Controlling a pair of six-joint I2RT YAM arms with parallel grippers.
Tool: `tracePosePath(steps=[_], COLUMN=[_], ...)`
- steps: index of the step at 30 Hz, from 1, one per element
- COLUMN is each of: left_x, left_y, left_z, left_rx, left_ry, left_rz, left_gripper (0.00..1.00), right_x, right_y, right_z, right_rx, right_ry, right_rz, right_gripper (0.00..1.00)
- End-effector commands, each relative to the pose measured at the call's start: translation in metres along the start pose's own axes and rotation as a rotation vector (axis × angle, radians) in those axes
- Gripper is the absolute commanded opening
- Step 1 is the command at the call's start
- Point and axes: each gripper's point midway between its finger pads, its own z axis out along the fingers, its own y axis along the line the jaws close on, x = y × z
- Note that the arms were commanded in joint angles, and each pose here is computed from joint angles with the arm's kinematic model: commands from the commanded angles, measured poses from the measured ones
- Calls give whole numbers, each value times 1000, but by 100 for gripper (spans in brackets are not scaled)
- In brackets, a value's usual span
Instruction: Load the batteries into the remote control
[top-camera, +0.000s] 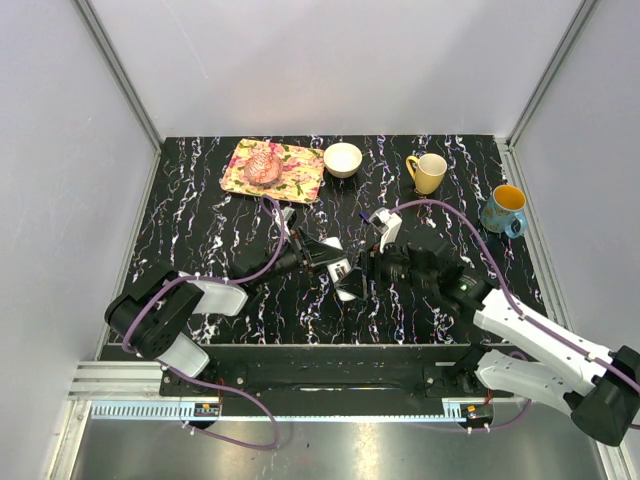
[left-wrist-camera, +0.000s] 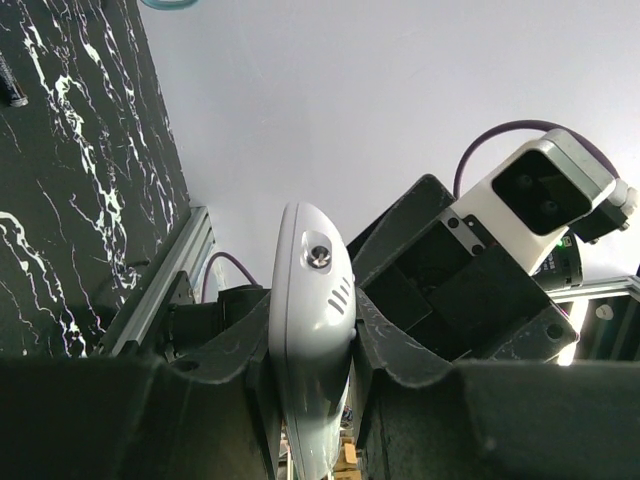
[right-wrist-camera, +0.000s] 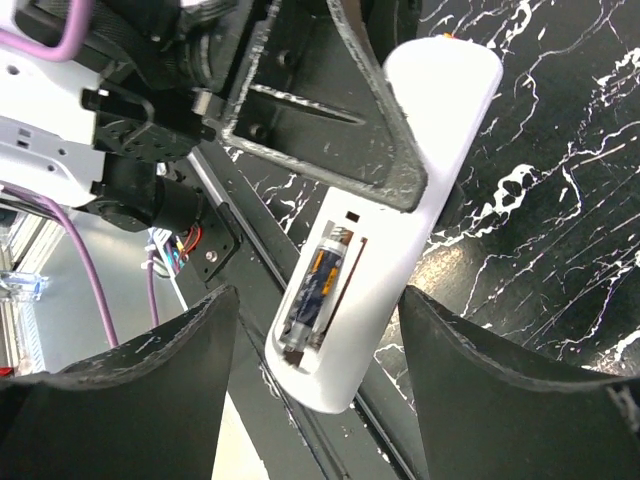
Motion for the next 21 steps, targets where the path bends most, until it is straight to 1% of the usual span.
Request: tracePosePath(steps=[1,12,21], left_x=[13,17,19], left_y=[-93,-103,-108], left_z=[-16,-21,-23], left_rx=[385,408,423], left_ry=[15,23,23], left_rz=[246,266,276], left_gripper=[0,0,0], right_x=[-38,-36,-20], right_y=[30,9,-2], right_z=[-21,-39,-33], right_rx=[-75,3,21], right_ry=[-109,-120,-66], right_rz=[-40,-40,-31], right_gripper=[72,71,69])
